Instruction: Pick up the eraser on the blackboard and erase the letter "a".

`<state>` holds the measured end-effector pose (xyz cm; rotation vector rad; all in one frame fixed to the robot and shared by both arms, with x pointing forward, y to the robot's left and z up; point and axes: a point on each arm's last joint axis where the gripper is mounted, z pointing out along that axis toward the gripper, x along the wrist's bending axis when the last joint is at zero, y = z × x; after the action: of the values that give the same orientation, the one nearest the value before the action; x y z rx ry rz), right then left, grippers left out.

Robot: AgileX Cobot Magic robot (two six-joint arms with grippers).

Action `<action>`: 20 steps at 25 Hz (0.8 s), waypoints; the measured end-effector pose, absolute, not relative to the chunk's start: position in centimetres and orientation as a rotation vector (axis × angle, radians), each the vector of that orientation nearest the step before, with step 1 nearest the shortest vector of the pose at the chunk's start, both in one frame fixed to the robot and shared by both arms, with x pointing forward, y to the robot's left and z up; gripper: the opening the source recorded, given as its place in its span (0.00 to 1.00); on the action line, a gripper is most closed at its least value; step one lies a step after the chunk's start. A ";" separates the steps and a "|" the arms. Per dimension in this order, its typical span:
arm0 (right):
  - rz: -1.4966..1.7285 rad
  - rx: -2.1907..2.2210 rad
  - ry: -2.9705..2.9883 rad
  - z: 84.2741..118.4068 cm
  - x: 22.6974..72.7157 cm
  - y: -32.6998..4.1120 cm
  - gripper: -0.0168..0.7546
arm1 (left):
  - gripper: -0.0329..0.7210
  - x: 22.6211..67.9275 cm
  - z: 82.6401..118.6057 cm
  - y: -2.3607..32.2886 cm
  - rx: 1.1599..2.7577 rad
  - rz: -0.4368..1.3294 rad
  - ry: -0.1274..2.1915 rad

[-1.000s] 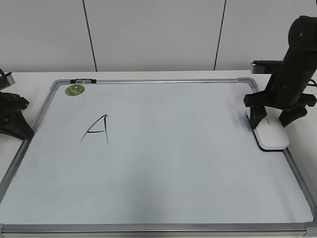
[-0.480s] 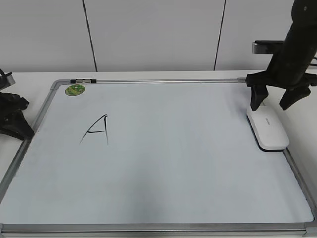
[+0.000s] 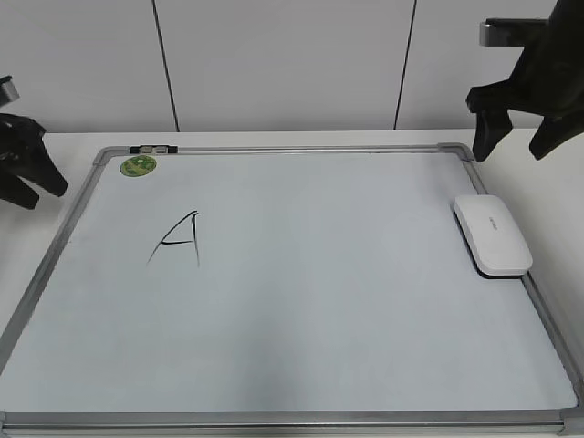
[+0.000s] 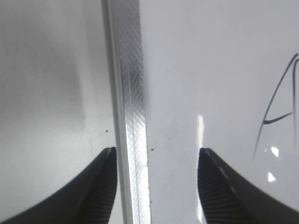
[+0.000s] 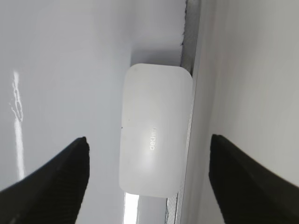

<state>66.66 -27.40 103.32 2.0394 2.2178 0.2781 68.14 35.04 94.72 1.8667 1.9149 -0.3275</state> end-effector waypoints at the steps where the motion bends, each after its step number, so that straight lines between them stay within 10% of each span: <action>1: 0.295 2.030 2.208 104.0 66.4 -27.4 0.79 | 0.60 68.4 95.3 35.1 1.843 -0.317 1.929; 20: 0.573 1.838 2.097 116.7 51.8 -26.9 0.78 | 0.61 60.3 115.3 27.2 1.995 0.250 1.679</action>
<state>51.80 -26.92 116.72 1.8383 2.0973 0.5730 60.25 27.21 115.28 1.9947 1.6791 0.2498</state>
